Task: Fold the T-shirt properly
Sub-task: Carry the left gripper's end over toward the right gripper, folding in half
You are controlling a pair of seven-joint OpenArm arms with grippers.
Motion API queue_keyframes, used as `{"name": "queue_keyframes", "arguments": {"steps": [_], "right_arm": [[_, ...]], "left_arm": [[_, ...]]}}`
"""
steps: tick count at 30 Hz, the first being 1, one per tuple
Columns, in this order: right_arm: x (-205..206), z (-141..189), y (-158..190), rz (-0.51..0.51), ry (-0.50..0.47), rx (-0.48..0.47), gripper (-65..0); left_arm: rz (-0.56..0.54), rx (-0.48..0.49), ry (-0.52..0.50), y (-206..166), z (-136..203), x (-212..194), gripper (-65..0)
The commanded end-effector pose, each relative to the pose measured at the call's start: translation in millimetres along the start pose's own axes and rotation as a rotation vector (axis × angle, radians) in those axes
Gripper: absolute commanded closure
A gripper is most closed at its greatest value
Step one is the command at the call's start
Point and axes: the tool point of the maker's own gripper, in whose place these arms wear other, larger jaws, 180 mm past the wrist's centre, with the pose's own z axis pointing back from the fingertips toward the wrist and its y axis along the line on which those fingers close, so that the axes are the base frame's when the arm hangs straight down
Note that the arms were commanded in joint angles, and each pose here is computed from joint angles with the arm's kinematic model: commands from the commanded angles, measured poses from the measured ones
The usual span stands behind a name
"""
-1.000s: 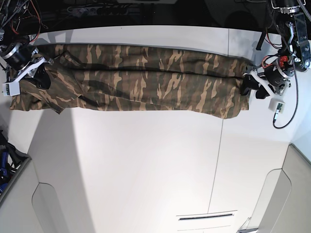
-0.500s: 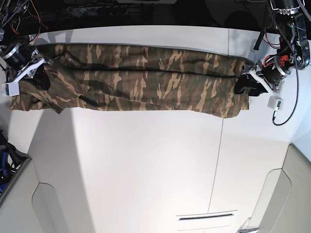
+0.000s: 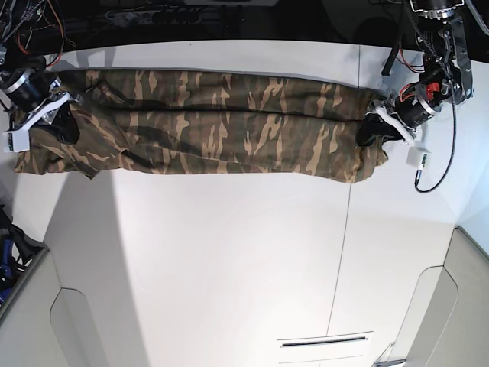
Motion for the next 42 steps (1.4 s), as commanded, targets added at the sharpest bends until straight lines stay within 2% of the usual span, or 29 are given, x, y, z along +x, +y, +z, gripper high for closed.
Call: {"name": "queue_keyframes", "arguments": {"steps": [1,2,8,15,20,24,27,29,33,37,40,42], "right_arm": [[12.8,3.1,1.2,0.014,-0.043,0.009,0.0],[12.8,3.1,1.2,0.014,-0.043,0.009,0.0],[12.6,3.1,1.2,0.014,-0.042,0.008,0.0],[6.8,3.2,7.2,-0.011,-0.009,0.043,0.0],[9.8,3.3,10.7,-0.025,-0.025,0.062,0.0],[10.2,3.3,10.8,-0.025,-0.027,0.063,0.0],[12.2,3.1,11.2,-0.026,-0.034,0.065,0.0],[13.0,3.1,11.1,-0.026,-0.039,0.065,0.0],[12.7,3.1,11.1,-0.026,-0.037,0.065,0.0],[12.9,3.1,11.1,-0.026,-0.038,0.065,0.0],[12.8,3.4,10.7,-0.026,-0.038,0.063,0.0],[13.7,4.2,9.2,-0.027,-0.041,0.059,0.0]], "left_arm": [[-0.023,-0.007,-0.013,-0.3,2.6,7.0,-5.2],[-0.023,-0.007,-0.015,-0.3,2.6,7.5,0.0],[-0.060,0.018,-0.059,7.1,5.3,24.0,0.0],[-0.198,0.101,-0.061,34.8,21.2,72.9,0.0],[-0.299,0.169,-0.079,52.4,40.2,113.0,0.0],[-0.379,0.202,-0.067,52.2,54.4,134.3,0.0],[-0.438,0.200,-0.071,36.5,59.9,144.8,0.0],[-0.445,0.180,-0.110,20.1,64.0,154.2,0.0],[-0.546,0.091,-0.161,-29.8,68.4,160.4,0.0],[-0.611,0.012,-0.113,-70.2,52.6,138.8,0.0],[-0.623,-0.080,-0.073,-97.7,30.7,114.7,0.0],[-0.617,-0.107,-0.067,-113.2,16.2,102.2,0.0]]}}
